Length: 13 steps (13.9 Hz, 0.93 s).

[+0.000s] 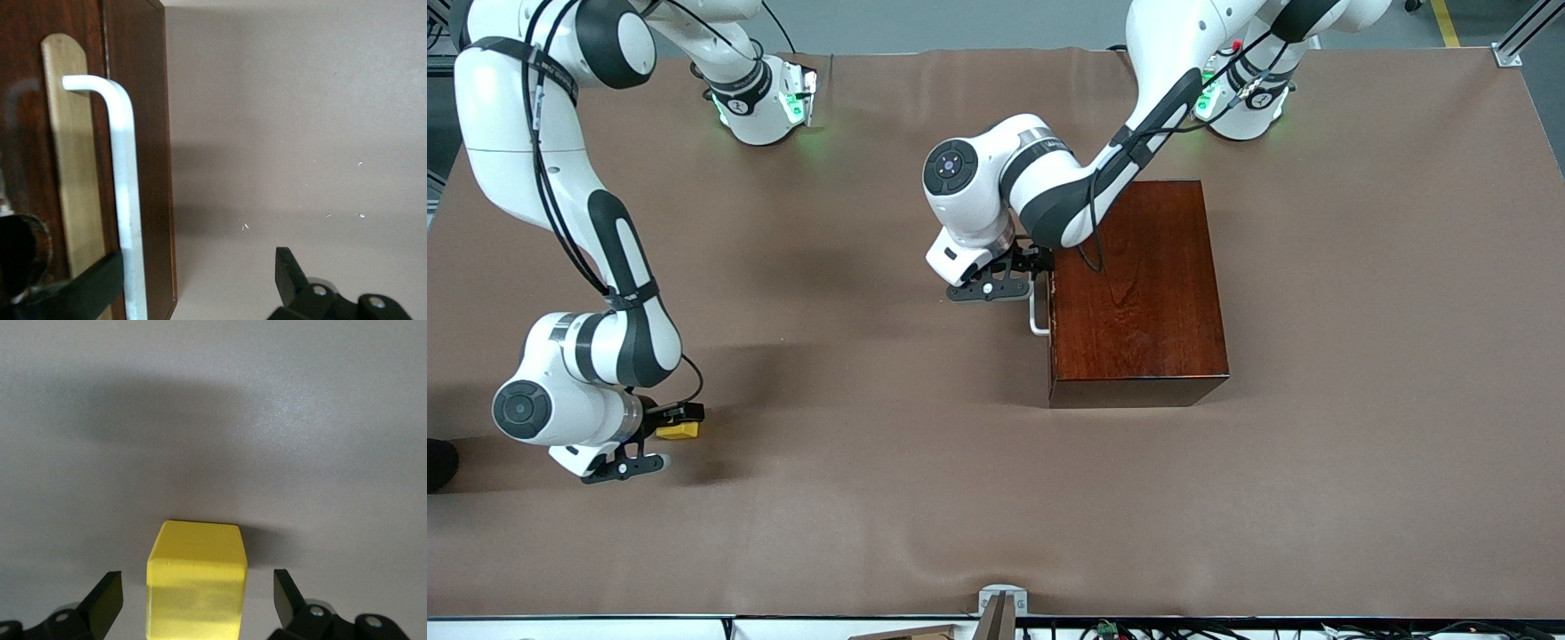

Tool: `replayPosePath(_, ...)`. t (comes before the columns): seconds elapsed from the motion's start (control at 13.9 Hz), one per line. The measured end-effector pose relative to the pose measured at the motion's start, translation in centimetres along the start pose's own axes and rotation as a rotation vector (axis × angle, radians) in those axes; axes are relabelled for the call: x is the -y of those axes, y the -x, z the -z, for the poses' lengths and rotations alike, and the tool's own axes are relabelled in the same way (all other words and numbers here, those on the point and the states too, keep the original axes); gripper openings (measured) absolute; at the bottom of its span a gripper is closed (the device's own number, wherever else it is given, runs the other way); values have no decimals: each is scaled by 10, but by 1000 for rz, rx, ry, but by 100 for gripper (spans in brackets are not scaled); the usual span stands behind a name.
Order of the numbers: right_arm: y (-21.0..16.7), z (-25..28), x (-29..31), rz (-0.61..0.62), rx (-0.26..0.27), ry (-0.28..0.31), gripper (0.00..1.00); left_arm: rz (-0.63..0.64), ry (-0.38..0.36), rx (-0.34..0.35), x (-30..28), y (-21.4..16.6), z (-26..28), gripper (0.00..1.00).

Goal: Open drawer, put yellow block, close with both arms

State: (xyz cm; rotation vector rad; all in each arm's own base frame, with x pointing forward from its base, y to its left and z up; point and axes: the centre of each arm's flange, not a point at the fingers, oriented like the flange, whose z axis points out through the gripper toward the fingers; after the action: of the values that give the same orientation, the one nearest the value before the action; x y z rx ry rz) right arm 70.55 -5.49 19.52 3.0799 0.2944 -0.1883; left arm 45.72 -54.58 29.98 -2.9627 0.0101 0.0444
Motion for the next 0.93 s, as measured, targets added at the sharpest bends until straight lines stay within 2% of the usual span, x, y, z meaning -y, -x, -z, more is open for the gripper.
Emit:
replayPosePath(0.07, 0, -1, 0, 0, -2, 1, 92, 8, -1, 0, 0, -1, 0, 100)
replayPosePath(0.14, 0, -1, 0, 0, -3, 1, 92, 9, -1, 0, 0, -1, 0, 100)
replayPosePath(0.22, -1, -1, 0, 0, -4, 1, 85, 9, -1, -1, 0, -1, 0, 100)
replayPosePath(0.36, -1, -1, 0, 0, -4, 1, 63, 8, -2, -1, 0, -1, 0, 100)
replayPosePath(0.43, -1, 0, 0, -1, -6, 2, 55, 6, -5, -4, -1, 0, 0, 100)
replayPosePath(0.93, -6, 9, -2, 1, -27, 8, 56, -12, -84, -50, -11, 10, -7, 100)
